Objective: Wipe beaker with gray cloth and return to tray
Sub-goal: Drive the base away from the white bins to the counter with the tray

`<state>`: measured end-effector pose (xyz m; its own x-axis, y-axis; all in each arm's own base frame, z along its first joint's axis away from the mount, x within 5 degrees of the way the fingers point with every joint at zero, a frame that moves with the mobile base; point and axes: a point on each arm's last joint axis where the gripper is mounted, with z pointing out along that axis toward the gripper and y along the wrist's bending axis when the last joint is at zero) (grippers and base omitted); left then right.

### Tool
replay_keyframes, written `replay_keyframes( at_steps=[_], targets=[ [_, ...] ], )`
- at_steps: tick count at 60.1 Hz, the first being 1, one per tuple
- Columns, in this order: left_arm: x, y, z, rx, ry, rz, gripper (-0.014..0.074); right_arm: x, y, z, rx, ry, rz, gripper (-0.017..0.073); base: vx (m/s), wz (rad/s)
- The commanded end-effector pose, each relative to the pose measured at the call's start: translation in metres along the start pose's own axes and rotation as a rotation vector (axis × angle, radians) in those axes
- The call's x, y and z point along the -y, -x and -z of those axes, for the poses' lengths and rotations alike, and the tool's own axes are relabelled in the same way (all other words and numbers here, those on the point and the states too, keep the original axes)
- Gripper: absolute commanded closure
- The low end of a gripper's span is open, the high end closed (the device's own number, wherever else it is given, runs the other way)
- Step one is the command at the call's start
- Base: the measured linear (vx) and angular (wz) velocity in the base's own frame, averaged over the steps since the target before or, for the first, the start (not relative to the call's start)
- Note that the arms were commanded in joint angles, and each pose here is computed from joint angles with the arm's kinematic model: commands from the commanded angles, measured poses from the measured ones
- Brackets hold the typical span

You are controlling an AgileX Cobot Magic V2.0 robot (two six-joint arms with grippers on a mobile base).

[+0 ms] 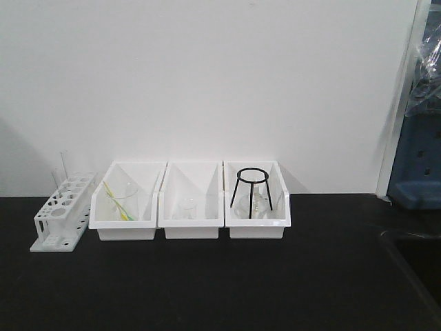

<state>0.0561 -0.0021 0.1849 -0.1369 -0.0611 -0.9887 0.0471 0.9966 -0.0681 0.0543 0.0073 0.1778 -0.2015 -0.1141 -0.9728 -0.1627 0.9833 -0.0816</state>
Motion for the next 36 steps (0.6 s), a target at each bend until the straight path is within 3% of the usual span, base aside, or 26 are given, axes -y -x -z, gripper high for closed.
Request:
replay_keyframes(
  at_steps=[1,36],
  targets=[
    [0.0019,0.0123,0.0025,0.107,-0.02,0.014,0.0599,0.0001,0.0029,-0.0004,0.076,-0.006,0.013,0.0567,0.0,0.0],
    [0.0019,0.0123,0.0025,0.107,-0.02,0.014,0.0599,0.0001,0.0029,-0.0004,0.076,-0.006,0.013,0.0567,0.0,0.0]
  ],
)
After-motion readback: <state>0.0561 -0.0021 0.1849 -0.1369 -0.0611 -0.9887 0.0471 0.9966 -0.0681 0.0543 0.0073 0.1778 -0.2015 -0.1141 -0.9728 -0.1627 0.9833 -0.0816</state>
